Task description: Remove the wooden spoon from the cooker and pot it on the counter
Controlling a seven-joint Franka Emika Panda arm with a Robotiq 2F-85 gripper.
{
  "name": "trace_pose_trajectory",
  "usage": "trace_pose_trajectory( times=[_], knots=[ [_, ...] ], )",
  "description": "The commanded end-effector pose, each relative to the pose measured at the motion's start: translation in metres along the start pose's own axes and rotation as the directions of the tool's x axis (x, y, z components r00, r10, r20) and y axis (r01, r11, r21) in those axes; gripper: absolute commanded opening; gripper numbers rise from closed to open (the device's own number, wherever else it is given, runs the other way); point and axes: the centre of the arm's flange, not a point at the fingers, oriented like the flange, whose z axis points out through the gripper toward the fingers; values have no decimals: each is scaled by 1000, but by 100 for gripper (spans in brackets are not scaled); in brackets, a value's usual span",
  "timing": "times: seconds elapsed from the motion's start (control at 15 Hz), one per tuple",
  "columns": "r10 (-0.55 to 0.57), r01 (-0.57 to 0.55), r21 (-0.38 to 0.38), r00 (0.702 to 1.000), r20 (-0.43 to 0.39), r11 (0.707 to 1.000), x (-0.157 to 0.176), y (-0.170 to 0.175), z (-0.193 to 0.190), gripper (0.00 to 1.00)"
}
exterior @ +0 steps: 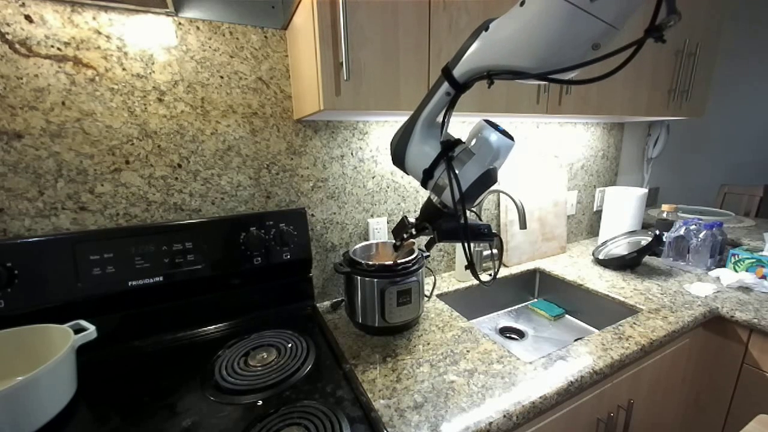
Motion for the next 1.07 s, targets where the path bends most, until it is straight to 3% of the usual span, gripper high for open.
trace_pose_trajectory(
  times=[0.0, 0.4, 0.53, 1.0],
  knots=[
    [-22, 23, 23, 999, -32, 999, -5, 16, 24, 100],
    [-26, 26, 53, 1000, -10, 998, -3, 17, 44, 100],
    [-19, 20, 59, 1000, -14, 998, -4, 18, 47, 74],
    [-6, 10, 67, 999, -54, 998, 5, 15, 41, 28]
  ],
)
